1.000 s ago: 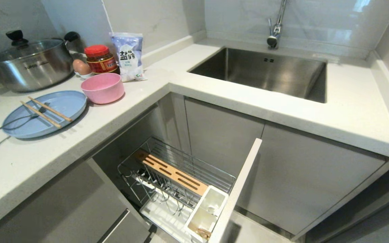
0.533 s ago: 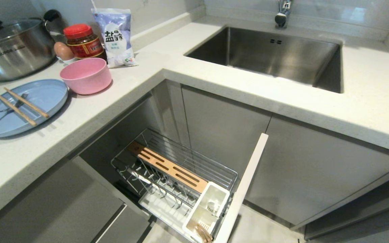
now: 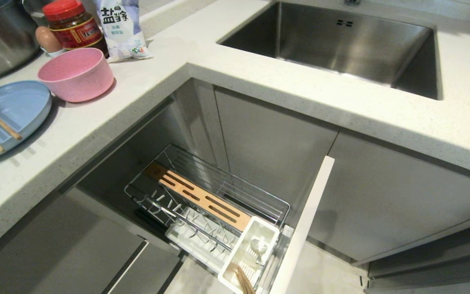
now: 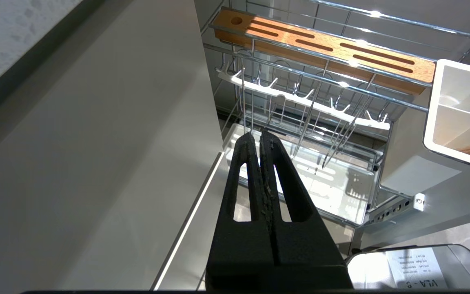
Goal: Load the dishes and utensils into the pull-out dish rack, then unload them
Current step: Pick up the chopsticks and place it in the cupboard
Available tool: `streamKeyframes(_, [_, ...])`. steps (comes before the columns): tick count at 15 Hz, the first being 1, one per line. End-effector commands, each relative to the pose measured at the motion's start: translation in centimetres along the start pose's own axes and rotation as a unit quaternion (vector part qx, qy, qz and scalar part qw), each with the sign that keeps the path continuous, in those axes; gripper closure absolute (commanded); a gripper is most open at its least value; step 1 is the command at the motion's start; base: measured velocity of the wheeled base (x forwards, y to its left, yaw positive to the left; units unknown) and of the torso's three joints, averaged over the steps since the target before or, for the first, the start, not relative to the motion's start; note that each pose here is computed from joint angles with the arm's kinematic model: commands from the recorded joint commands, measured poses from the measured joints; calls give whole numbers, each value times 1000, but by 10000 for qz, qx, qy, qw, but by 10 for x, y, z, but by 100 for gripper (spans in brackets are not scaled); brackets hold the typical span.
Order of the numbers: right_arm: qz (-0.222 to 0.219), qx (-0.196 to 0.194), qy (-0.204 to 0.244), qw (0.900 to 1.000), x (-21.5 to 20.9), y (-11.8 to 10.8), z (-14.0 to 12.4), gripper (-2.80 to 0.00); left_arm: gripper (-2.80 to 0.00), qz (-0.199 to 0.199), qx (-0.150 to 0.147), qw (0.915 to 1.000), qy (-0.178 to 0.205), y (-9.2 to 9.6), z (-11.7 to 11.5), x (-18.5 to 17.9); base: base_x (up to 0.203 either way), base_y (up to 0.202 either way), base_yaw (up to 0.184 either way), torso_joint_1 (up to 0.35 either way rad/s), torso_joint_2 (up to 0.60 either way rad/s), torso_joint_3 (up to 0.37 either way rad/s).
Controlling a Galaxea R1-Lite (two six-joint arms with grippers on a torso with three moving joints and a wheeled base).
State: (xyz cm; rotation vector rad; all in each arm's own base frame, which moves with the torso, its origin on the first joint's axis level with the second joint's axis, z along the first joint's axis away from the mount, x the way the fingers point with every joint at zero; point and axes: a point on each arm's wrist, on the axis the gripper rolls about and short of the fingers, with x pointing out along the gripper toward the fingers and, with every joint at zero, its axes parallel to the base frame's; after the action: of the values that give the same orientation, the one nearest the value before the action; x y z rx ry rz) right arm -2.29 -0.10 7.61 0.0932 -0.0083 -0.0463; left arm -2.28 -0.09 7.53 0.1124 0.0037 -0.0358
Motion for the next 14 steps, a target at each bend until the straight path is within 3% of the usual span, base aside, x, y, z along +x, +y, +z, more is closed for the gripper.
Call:
streamKeyframes(1, [-1,3,-23,10000,0,0,0,0,0,0,4,10000,9,0,0,0,0,0,0,2,2,-44])
streamKeyframes(5, [-1,3,-23,10000,0,0,0,0,0,-17,-2,10000,32,0,-1,0,0,0,0,0,0,0])
streamKeyframes(9, [-1,3,-23,10000,0,0,0,0,0,64,-307,9995,26,0,0,0,0,0,0,0,0,0])
streamKeyframes(14, [-3,3,-23,10000,0,0,0,0,0,97,-294,9995,-103,1,3,0,0,0,0,0,0,0])
